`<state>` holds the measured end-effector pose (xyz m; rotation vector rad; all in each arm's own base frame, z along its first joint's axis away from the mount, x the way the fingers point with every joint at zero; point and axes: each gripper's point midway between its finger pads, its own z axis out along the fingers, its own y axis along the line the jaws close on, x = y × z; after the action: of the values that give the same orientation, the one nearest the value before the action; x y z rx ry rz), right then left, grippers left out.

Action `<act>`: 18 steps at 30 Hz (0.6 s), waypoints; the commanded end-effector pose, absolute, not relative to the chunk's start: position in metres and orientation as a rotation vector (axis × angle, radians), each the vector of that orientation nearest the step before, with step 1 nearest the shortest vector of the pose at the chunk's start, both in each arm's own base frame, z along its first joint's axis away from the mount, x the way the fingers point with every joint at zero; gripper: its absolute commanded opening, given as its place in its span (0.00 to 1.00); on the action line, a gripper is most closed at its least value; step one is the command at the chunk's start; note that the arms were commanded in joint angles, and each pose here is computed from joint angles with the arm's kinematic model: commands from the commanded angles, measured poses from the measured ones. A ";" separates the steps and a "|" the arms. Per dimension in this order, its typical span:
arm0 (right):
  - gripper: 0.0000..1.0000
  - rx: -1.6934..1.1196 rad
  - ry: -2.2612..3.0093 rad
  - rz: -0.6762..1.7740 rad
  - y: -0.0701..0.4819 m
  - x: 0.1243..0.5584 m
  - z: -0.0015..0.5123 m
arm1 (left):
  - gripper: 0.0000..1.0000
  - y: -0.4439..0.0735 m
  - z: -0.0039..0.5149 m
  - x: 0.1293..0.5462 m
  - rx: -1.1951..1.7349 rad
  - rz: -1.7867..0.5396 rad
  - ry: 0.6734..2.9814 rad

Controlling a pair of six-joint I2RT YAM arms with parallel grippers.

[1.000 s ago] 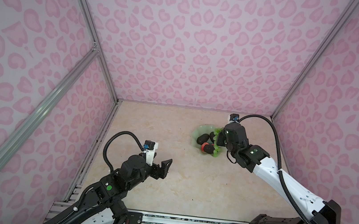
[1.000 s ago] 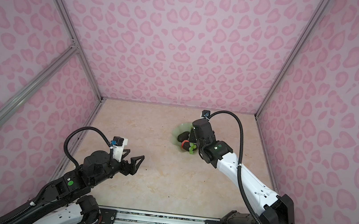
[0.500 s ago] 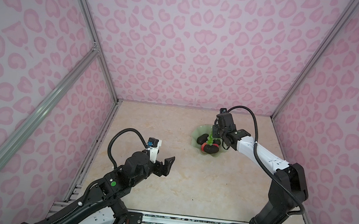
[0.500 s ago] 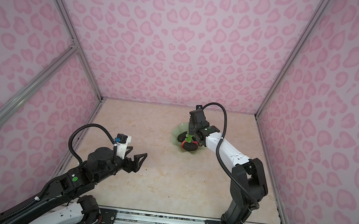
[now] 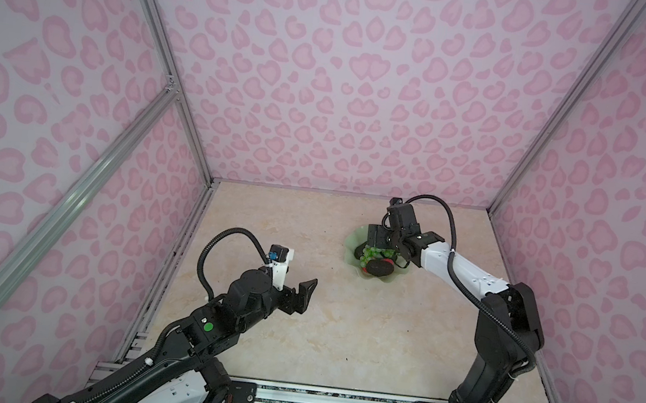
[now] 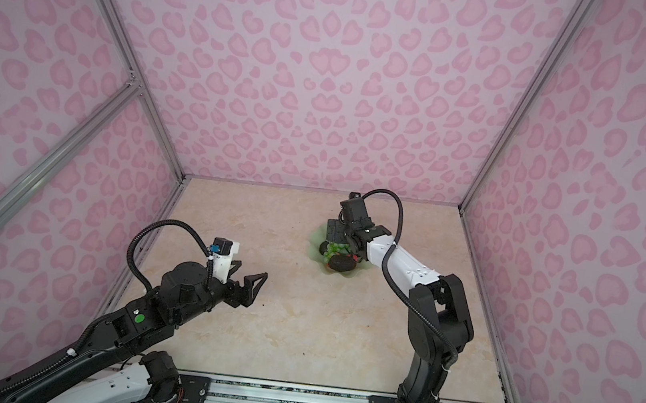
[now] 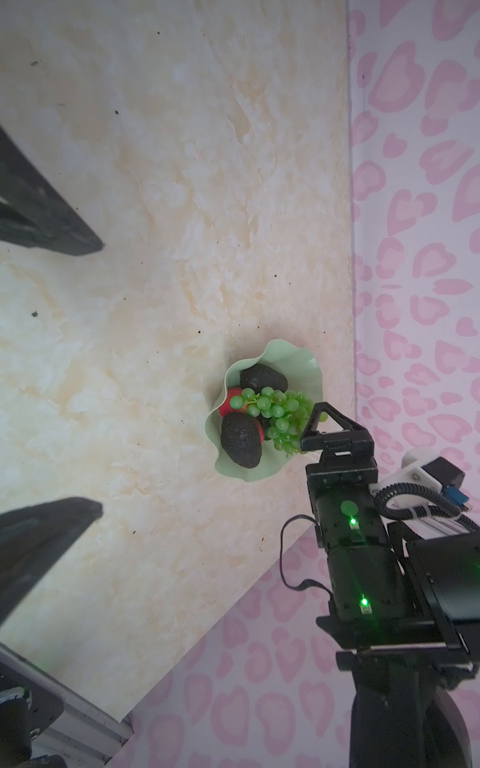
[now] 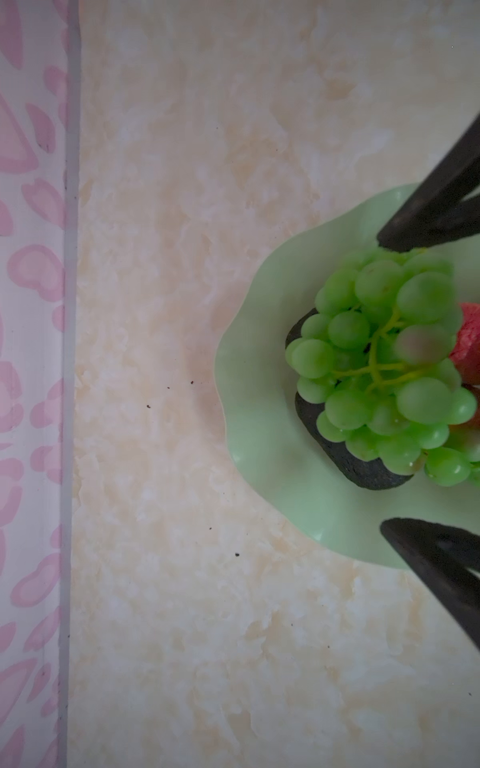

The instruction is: Place and organize the fake fruits in the fruit bowl

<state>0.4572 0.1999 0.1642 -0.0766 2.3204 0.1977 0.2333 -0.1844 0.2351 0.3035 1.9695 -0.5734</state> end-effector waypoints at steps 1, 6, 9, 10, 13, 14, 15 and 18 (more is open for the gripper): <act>0.98 -0.072 2.247 0.303 0.207 0.458 0.189 | 0.92 -0.185 0.245 0.238 0.292 -0.576 1.931; 0.98 -0.083 2.172 0.415 0.208 0.446 0.218 | 0.92 -0.185 0.245 0.241 0.292 -0.557 1.927; 0.98 -0.092 2.107 0.427 0.199 0.430 0.240 | 0.92 -0.180 0.247 0.244 0.287 -0.520 1.912; 0.98 -0.093 2.075 0.414 0.192 0.423 0.246 | 0.92 -0.177 0.247 0.246 0.280 -0.496 1.901; 0.99 -0.070 1.990 0.335 0.159 0.399 0.253 | 0.92 -0.166 0.246 0.255 0.266 -0.400 1.865; 0.99 -0.048 1.973 0.299 0.146 0.393 0.251 | 0.93 -0.160 0.242 0.260 0.258 -0.349 1.857; 0.99 -0.015 1.948 0.259 0.129 0.385 0.249 | 0.93 -0.153 0.240 0.266 0.237 -0.286 1.838; 0.99 0.076 1.887 0.129 0.082 0.365 0.239 | 0.93 -0.126 0.229 0.284 0.161 -0.132 1.811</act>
<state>0.3689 0.1139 0.2326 0.0105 1.9825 0.2568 0.2658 -0.1501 0.2148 0.2425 1.9136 -0.2839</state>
